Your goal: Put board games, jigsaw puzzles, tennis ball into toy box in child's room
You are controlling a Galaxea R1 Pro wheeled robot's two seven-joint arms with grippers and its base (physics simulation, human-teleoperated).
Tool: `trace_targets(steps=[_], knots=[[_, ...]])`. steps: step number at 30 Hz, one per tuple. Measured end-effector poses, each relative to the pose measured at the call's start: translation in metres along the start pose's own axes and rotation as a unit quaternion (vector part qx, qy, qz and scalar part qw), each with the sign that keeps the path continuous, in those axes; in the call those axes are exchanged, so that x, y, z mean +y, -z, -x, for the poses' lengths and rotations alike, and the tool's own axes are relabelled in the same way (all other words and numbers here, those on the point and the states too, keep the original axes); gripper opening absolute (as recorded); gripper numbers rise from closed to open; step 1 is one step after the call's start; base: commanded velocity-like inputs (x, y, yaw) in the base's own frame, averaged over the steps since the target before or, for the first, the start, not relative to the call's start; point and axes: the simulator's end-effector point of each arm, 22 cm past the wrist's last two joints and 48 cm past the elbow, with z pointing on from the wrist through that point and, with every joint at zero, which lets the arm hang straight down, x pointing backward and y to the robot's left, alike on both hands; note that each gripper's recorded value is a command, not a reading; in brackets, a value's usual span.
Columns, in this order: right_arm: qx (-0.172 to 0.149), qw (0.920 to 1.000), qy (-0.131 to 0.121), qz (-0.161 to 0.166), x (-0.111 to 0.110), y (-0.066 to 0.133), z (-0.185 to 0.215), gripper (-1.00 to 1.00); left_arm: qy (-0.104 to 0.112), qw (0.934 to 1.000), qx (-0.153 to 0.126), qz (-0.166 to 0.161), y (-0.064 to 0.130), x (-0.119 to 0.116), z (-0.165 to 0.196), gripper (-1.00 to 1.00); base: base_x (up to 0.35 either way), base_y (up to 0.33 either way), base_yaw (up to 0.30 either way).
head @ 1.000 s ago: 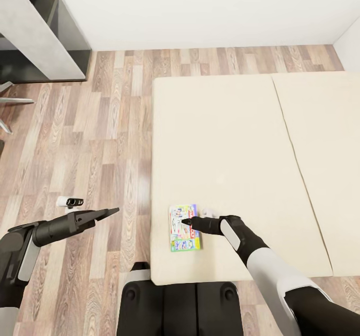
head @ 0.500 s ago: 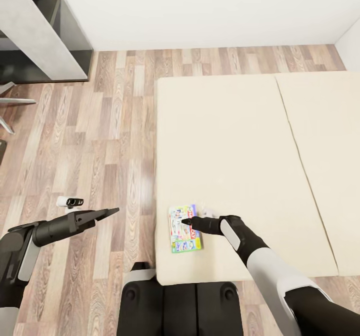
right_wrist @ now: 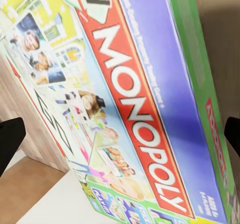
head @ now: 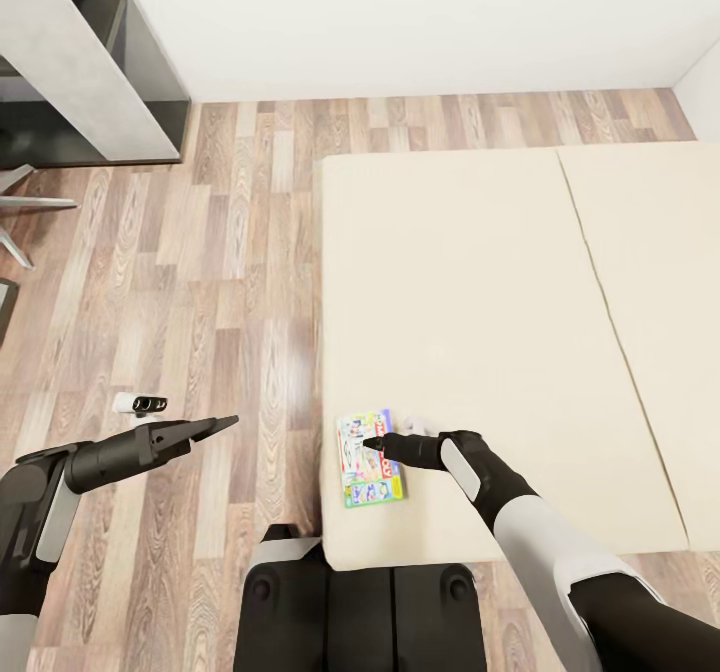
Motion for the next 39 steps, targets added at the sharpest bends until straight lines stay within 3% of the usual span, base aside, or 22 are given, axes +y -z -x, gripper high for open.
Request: trace_targets(steps=[39], knots=[[0.000,1.0000,0.000,0.000,0.0002,0.0001,0.0001,1.00,0.000,1.0000,0.000,0.000,0.0000,0.0000,0.0000,1.00,0.000,0.050,0.000]])
